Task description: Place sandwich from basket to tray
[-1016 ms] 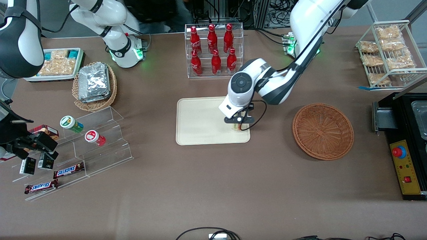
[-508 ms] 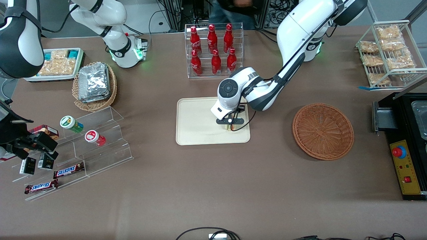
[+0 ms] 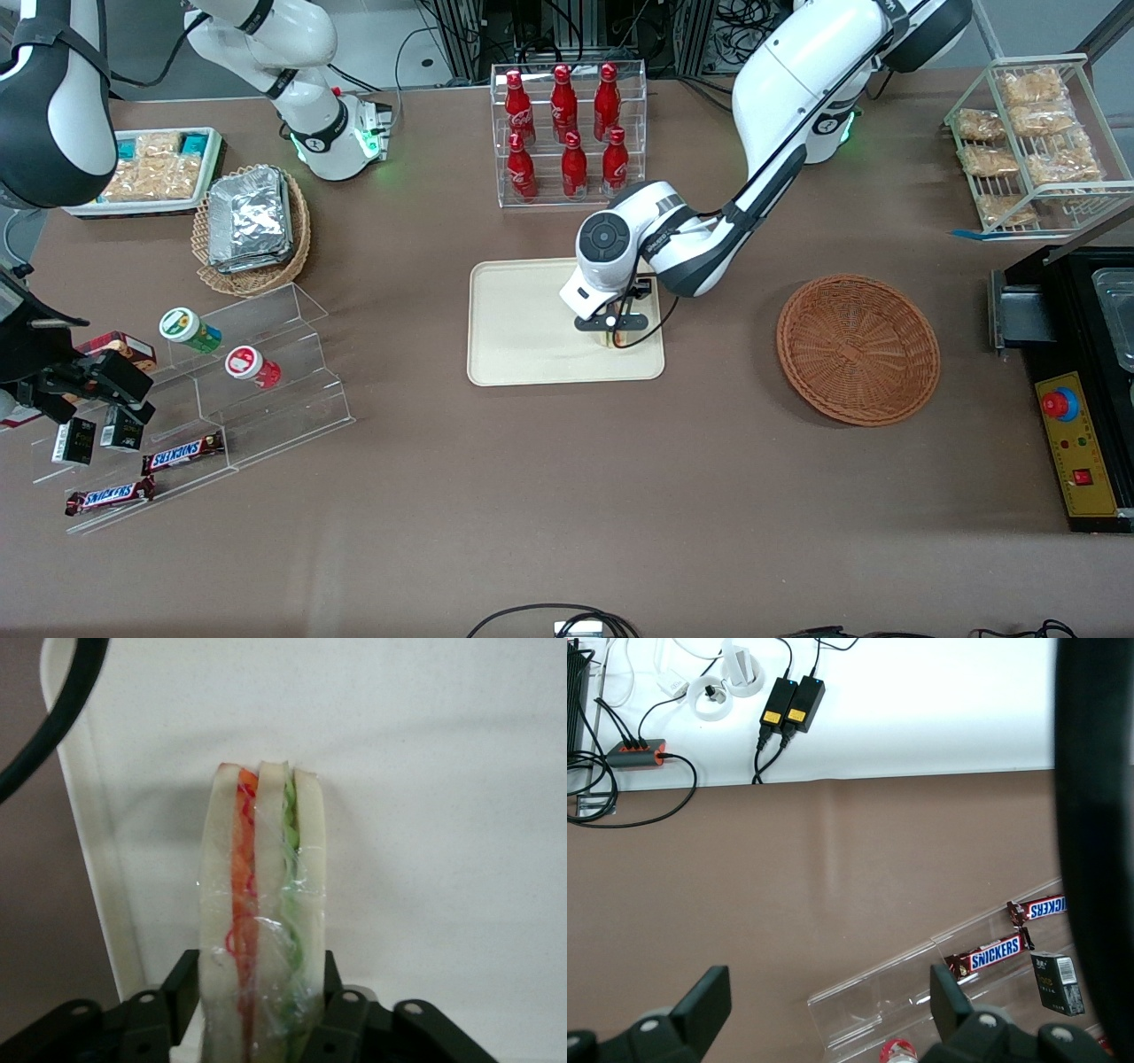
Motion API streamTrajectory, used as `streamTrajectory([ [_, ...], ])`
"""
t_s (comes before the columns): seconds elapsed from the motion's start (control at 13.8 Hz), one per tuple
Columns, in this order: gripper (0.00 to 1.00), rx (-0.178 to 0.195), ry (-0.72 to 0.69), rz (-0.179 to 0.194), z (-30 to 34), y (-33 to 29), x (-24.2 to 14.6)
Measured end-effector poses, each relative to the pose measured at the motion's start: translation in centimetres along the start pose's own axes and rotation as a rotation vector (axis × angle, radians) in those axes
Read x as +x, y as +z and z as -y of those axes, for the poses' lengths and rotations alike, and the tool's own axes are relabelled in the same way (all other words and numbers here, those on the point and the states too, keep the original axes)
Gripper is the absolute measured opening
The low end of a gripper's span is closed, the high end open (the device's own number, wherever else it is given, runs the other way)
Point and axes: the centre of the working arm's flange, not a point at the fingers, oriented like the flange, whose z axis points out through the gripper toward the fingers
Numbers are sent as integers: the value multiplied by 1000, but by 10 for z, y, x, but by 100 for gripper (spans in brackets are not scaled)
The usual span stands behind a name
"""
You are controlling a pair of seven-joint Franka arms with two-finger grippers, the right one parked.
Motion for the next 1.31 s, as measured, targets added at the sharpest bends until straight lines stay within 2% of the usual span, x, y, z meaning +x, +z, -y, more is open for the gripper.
streamTrajectory([
  [0.22,95,-19,-54,-32,-3,-27,16],
  [0.29,100,-16,-73,-40,-2,-41,23],
  [0.58,100,-28,-235,-90,25,-117,72],
  [0.94,100,-19,-420,-147,121,-195,122],
  [1.09,100,-4,-472,-151,153,-214,130],
  [1.31,100,35,-484,-133,202,-231,138],
])
